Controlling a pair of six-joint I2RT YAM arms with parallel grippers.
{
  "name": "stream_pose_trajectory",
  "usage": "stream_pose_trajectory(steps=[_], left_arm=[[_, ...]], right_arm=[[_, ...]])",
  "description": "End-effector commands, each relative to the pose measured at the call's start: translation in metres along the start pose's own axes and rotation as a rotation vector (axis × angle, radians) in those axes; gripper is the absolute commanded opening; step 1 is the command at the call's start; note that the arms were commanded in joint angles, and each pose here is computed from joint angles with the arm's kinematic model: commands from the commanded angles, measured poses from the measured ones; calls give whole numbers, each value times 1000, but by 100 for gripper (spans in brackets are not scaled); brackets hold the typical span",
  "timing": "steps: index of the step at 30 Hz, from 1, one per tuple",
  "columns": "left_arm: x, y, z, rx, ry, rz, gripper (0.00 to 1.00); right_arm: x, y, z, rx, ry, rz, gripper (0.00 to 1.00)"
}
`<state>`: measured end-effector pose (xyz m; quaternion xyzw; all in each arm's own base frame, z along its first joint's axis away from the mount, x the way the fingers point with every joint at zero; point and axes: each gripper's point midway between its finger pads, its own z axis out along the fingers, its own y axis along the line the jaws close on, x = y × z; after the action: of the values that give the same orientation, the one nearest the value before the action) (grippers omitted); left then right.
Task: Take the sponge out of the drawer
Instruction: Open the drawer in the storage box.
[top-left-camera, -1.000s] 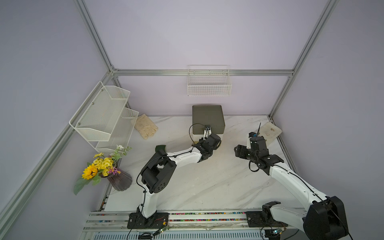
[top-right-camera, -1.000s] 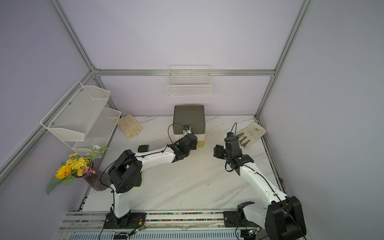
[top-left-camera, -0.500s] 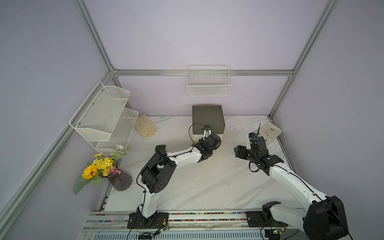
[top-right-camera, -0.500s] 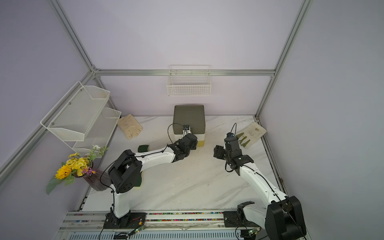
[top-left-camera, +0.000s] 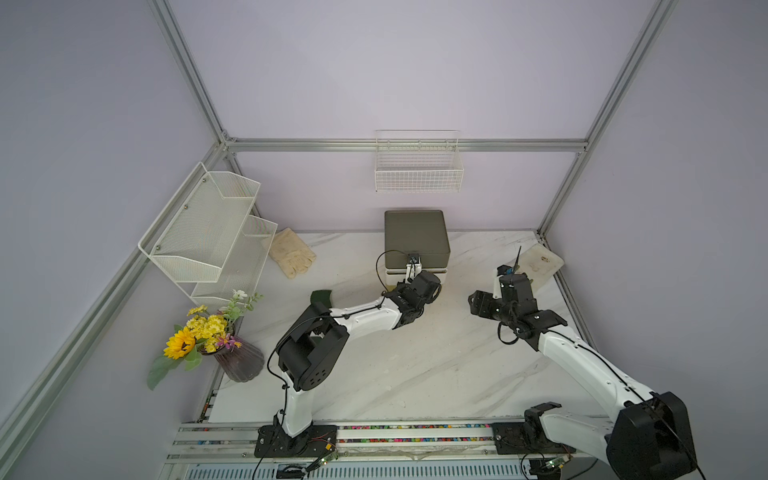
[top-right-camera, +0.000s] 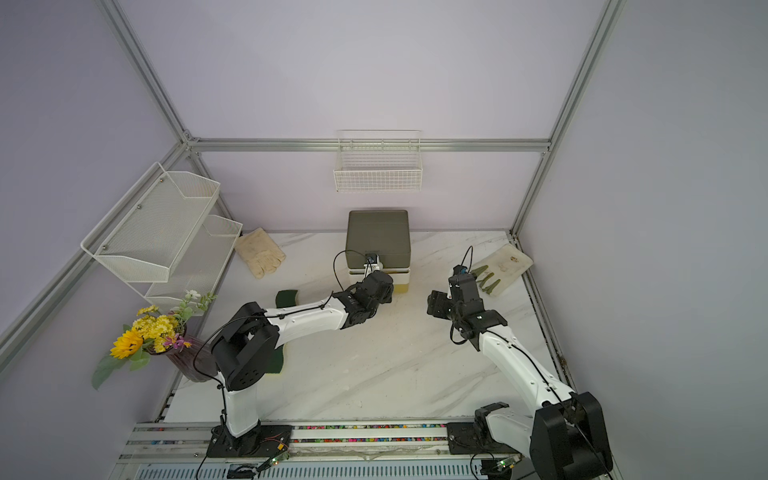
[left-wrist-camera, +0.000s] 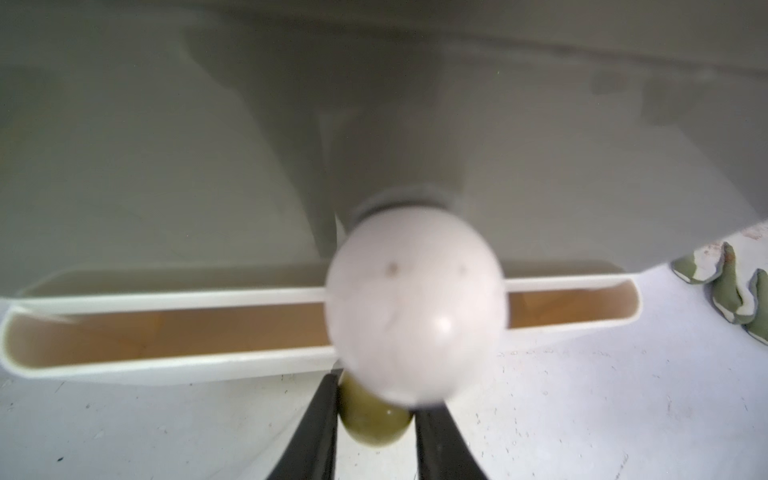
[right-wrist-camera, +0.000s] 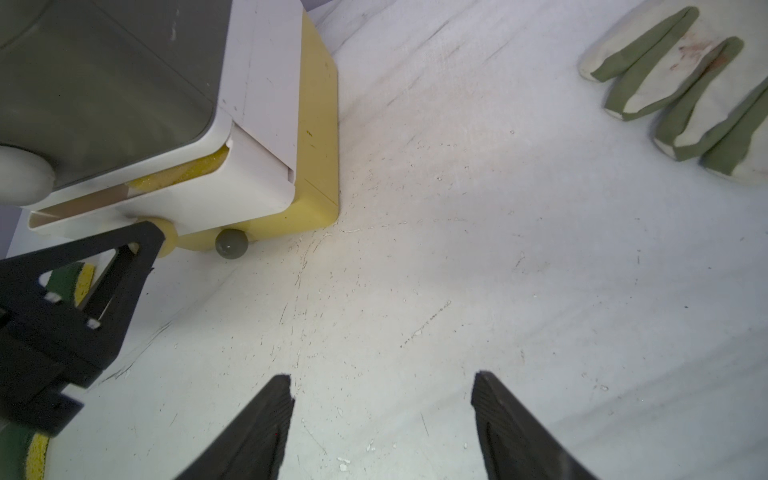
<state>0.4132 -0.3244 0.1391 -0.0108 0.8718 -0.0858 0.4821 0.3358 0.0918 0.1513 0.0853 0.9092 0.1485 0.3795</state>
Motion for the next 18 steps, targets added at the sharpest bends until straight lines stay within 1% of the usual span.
stream_pose_trajectory(steps=[1,18], left_arm=[[4,-13,-19,64,19,-32,6],[28,-14,-77,118,30,-67,8]], right_arm=[[-3,-2,-3,-1,-27,-4,73],[-3,0,-3,-11,-29,0,73]])
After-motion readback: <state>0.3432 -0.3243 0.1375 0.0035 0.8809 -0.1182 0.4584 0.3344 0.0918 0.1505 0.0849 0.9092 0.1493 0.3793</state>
